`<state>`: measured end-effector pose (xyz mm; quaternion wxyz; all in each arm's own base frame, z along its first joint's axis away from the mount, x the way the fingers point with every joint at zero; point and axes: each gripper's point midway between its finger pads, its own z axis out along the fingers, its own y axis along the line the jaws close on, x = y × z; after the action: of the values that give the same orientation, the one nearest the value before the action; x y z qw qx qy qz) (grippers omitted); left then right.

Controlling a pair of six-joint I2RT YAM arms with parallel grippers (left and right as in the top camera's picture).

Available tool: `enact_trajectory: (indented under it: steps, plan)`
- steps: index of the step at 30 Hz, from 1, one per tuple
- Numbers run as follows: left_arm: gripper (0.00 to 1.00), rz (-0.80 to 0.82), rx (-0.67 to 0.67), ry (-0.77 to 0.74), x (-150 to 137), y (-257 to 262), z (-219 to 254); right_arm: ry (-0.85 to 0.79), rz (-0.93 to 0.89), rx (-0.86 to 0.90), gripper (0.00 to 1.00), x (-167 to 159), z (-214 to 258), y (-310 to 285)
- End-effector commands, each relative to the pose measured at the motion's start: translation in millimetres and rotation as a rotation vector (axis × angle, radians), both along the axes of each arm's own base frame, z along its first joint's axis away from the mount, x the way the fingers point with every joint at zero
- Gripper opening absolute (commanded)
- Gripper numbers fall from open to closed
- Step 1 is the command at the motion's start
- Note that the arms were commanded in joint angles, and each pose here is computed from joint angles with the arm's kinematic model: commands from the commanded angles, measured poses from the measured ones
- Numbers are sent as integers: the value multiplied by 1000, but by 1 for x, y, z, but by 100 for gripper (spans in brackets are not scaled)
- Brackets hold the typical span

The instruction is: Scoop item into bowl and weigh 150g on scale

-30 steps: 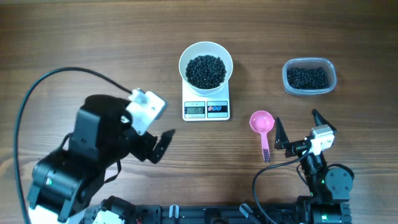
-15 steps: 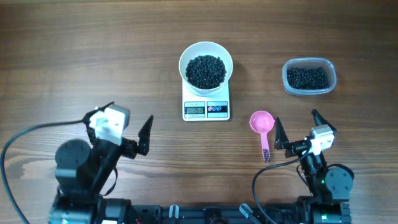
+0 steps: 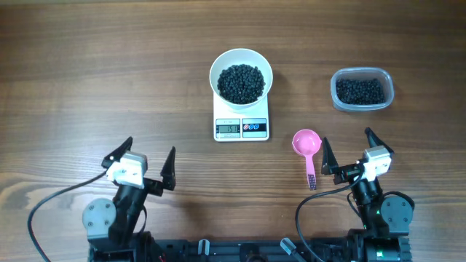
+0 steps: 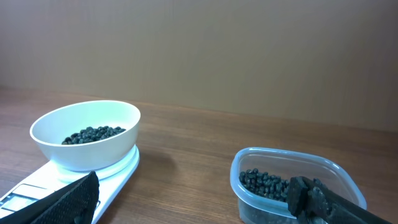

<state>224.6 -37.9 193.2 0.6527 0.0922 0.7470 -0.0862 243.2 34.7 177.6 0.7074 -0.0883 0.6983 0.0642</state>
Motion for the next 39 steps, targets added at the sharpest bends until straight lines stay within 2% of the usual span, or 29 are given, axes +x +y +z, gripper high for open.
enact_trajectory:
  steps: [1, 11, 22, 39]
  plan:
    - [100, -7, -14, -17, 1, -1, -8, -16, -5, -16, 100, 0, 2, 0]
    - [100, -4, -15, -5, 10, 0, -36, -16, -5, -17, 100, 0, 2, 0]
    - [100, -1, -6, -89, 16, 2, -30, -16, -5, -17, 100, 0, 2, 0]
    - [100, 11, -9, -92, 17, 4, -29, -16, -5, -17, 100, 0, 2, 0]
